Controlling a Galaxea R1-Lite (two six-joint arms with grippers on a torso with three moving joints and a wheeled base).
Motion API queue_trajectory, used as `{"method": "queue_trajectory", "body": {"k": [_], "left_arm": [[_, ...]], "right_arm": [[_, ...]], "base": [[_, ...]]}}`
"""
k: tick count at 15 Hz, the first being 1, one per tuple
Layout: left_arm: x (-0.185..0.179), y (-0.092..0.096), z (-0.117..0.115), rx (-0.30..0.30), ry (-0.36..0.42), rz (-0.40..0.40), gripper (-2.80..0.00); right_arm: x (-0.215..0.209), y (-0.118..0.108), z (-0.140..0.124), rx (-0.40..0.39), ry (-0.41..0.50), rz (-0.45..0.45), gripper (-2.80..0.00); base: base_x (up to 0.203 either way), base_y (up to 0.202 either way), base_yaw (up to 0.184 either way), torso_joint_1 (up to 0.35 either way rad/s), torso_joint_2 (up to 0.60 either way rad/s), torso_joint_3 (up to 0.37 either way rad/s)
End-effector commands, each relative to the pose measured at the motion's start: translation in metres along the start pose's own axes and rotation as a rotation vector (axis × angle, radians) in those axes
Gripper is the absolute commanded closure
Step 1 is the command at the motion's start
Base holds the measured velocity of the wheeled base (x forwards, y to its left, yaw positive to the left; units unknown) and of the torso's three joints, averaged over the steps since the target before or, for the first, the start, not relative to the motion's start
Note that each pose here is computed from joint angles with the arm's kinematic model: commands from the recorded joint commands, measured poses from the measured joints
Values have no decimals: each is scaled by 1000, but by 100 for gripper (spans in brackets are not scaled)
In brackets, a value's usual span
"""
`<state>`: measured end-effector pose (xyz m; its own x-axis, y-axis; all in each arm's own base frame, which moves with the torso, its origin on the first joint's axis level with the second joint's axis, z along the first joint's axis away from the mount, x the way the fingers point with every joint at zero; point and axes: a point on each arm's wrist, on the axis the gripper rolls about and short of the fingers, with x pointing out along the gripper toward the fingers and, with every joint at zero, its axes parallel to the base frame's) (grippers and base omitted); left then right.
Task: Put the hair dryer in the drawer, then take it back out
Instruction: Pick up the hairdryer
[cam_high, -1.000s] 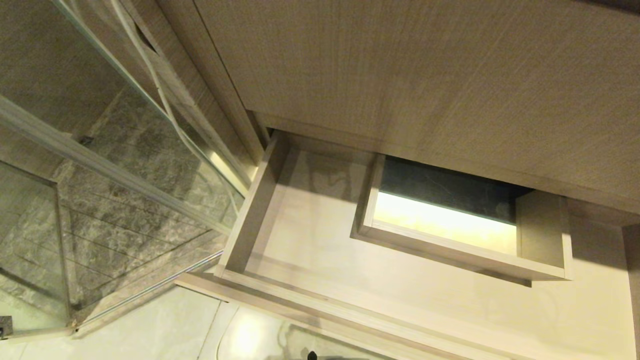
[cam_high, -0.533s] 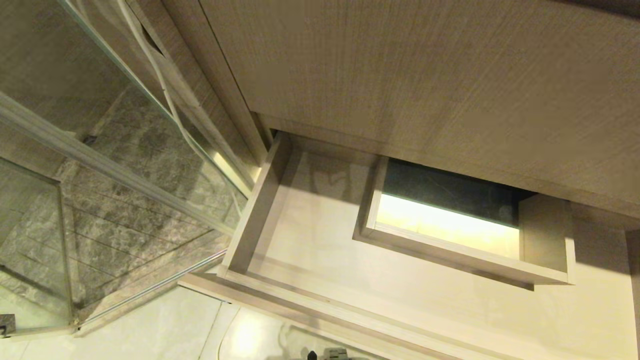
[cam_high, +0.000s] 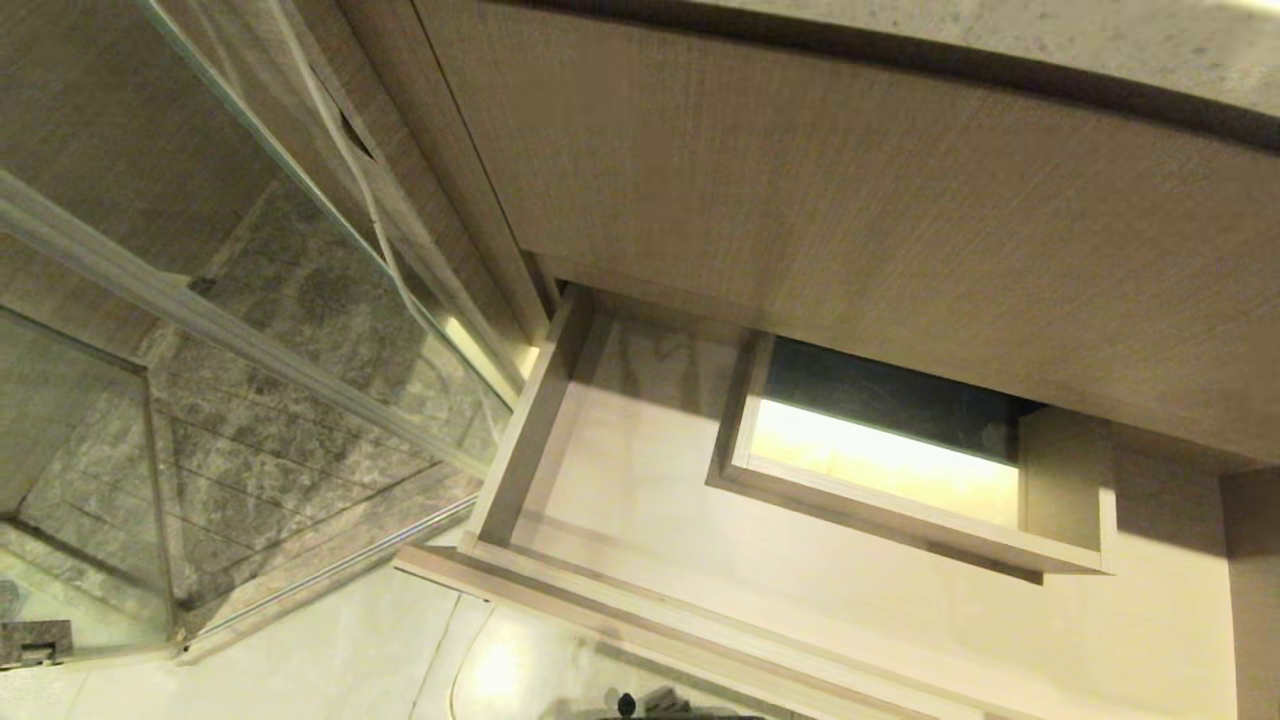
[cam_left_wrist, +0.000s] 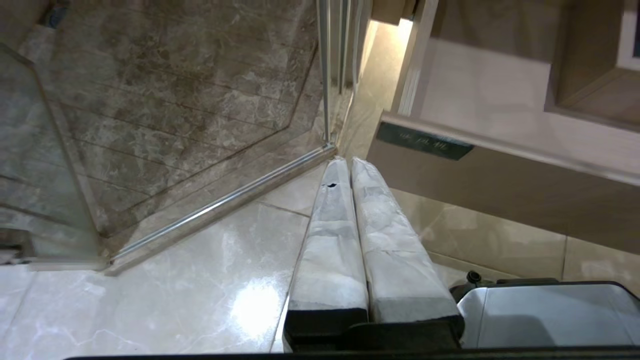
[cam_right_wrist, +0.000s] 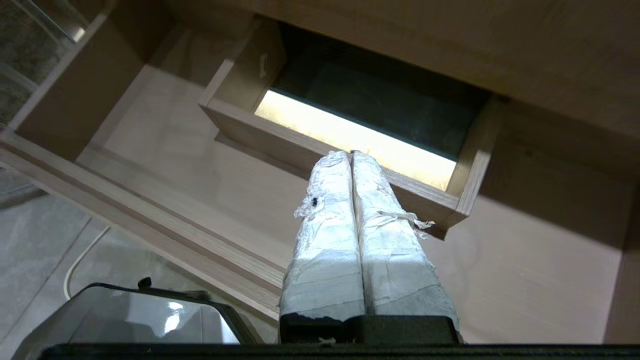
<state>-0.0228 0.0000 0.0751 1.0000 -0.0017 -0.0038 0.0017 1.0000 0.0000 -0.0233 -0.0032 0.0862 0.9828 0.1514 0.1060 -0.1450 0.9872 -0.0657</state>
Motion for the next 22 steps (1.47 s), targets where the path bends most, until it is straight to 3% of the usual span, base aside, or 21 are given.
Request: {"method": "queue_trajectory", "body": {"k": [1, 22], "left_arm": [[0, 0, -1, 0, 2, -1, 0], [0, 0, 0, 0, 1, 0, 0]], "right_arm": [[-1, 1, -12, -1, 0, 1, 0], [-1, 1, -12, -1, 0, 1, 0]], "base": [[0, 0, 0, 190, -474, -282], [0, 0, 0, 238, -526, -292]]}}
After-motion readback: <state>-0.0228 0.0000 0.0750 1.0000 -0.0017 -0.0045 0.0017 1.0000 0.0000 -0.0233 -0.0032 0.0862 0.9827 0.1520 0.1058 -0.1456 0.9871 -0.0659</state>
